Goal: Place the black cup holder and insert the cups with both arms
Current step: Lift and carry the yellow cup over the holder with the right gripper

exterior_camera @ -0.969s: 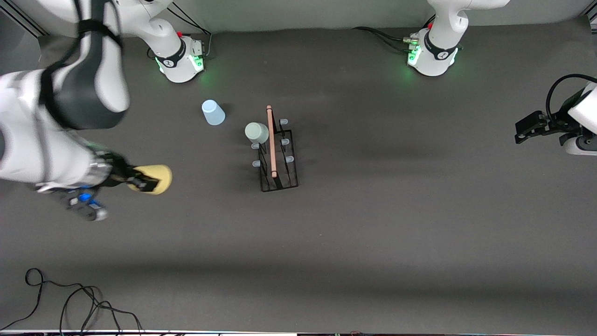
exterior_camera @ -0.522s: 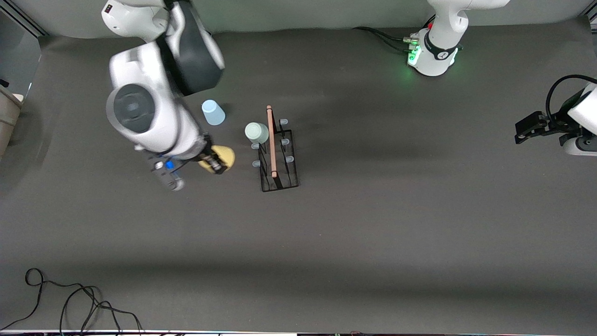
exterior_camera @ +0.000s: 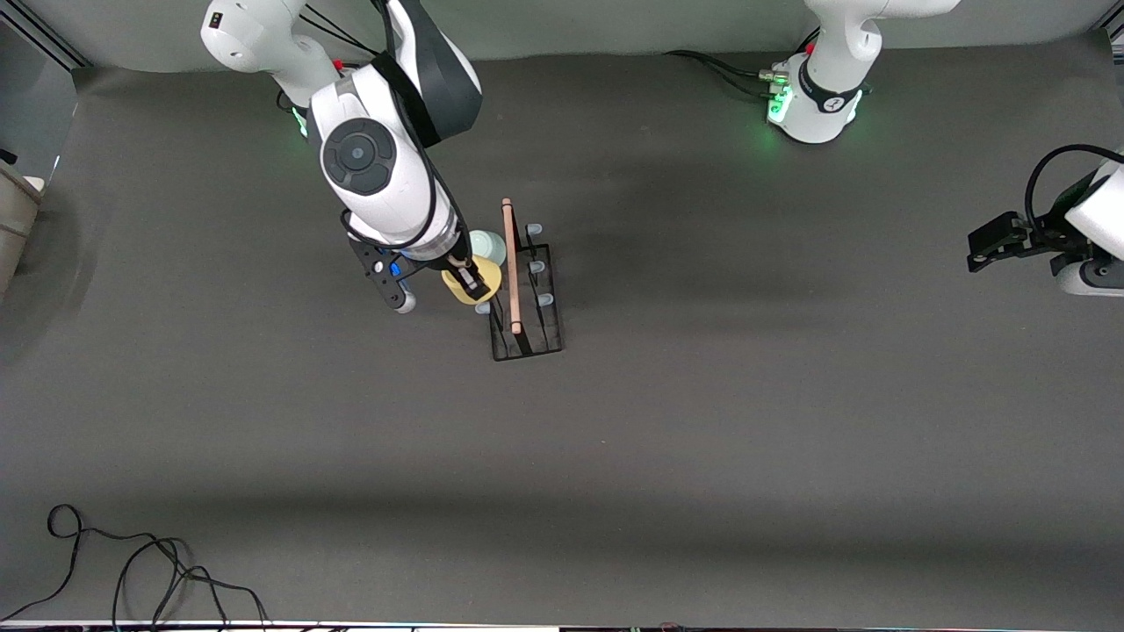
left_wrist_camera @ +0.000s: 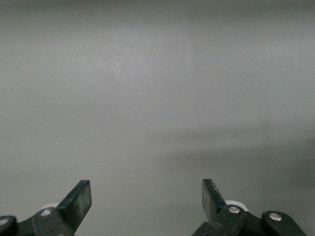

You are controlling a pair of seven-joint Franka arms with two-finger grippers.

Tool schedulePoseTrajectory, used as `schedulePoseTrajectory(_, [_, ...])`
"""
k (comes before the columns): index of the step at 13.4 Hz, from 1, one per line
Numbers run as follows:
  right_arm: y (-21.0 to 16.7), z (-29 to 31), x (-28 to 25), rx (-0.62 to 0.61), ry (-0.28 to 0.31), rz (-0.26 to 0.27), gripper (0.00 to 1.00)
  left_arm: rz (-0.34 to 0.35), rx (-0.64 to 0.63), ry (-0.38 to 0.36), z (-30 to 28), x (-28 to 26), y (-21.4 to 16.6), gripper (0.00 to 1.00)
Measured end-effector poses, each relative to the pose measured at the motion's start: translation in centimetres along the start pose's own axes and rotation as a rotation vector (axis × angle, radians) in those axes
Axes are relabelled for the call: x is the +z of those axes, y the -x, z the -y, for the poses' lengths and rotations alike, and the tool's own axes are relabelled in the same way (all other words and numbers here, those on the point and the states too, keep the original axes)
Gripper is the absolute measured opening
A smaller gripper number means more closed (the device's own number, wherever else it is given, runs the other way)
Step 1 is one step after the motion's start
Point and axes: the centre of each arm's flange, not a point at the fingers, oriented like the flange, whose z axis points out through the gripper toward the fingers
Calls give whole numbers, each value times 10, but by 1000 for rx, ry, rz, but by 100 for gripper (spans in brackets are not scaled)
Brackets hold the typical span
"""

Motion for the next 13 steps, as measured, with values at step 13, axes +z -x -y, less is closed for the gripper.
schedulePoseTrajectory(13, [-7,-1,84,8,-92,-104,67,7,2,0,-1,1,0,100])
